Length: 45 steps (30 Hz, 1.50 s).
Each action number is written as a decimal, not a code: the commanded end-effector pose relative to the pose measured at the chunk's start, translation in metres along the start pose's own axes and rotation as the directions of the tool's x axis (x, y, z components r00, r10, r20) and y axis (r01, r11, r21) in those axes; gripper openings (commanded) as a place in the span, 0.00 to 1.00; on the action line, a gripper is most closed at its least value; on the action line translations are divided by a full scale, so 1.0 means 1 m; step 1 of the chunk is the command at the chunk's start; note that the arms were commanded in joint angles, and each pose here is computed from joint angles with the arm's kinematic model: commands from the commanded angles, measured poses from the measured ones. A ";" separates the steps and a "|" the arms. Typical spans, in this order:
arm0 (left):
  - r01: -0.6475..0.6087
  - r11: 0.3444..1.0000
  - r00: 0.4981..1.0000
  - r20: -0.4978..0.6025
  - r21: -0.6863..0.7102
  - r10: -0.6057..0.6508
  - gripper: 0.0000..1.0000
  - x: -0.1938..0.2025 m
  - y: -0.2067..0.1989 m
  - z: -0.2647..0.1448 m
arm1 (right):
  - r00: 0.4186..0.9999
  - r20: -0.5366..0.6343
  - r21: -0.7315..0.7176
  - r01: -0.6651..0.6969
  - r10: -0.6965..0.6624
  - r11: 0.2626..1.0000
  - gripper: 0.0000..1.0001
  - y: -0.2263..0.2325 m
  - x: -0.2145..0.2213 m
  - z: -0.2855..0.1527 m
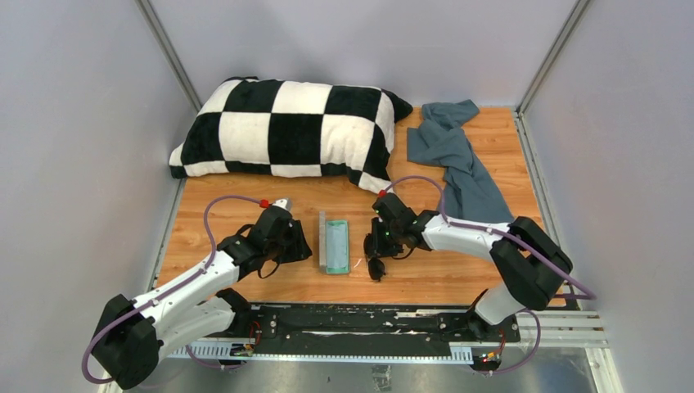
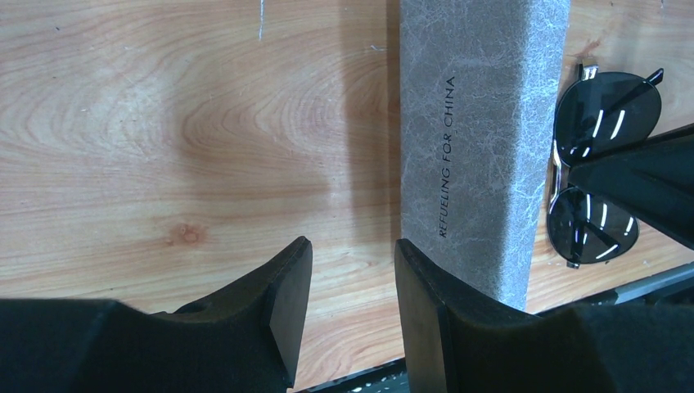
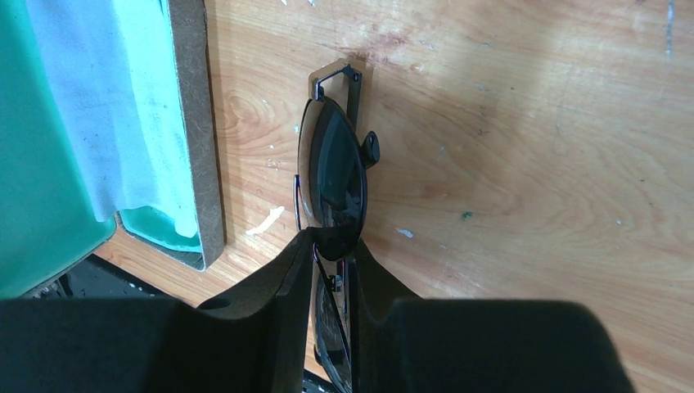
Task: Organize the sunglasses
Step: Pick up the sunglasses from the center of the board, then place the sunglasses in the sunglasses case.
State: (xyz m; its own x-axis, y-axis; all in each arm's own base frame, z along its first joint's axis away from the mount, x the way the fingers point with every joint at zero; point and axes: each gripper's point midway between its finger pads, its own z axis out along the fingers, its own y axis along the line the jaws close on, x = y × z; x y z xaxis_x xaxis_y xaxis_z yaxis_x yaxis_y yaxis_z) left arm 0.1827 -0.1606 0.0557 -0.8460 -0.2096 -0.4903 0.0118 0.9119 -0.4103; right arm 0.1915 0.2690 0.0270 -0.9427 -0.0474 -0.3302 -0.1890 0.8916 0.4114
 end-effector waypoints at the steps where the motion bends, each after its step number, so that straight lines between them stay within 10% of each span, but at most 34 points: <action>1: -0.003 1.000 1.000 -0.007 -0.009 0.003 0.48 0.003 0.002 0.001 | 1.000 0.004 0.027 -0.010 0.010 1.000 0.21 -0.009 0.000 -0.010; 20: -0.023 0.997 0.999 0.029 -0.067 0.025 0.48 -0.012 0.013 -0.008 | 0.993 0.071 -0.124 -0.083 0.092 0.989 0.21 0.047 -0.041 -0.038; 45: 0.020 0.997 0.998 0.056 -0.078 -0.016 0.48 -0.005 0.024 -0.021 | 0.985 -0.022 -0.269 -0.172 0.173 0.948 0.20 0.122 -0.043 0.029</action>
State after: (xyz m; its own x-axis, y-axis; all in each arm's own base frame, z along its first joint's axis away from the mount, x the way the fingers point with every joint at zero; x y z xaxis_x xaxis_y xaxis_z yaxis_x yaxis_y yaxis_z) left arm 0.1797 -0.1372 0.0707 -0.8120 -0.2363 -0.5337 -0.0213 0.9257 -0.3776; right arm 0.2137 0.3780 0.0633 -0.9702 0.0944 -0.2233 -0.0772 0.7529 0.6536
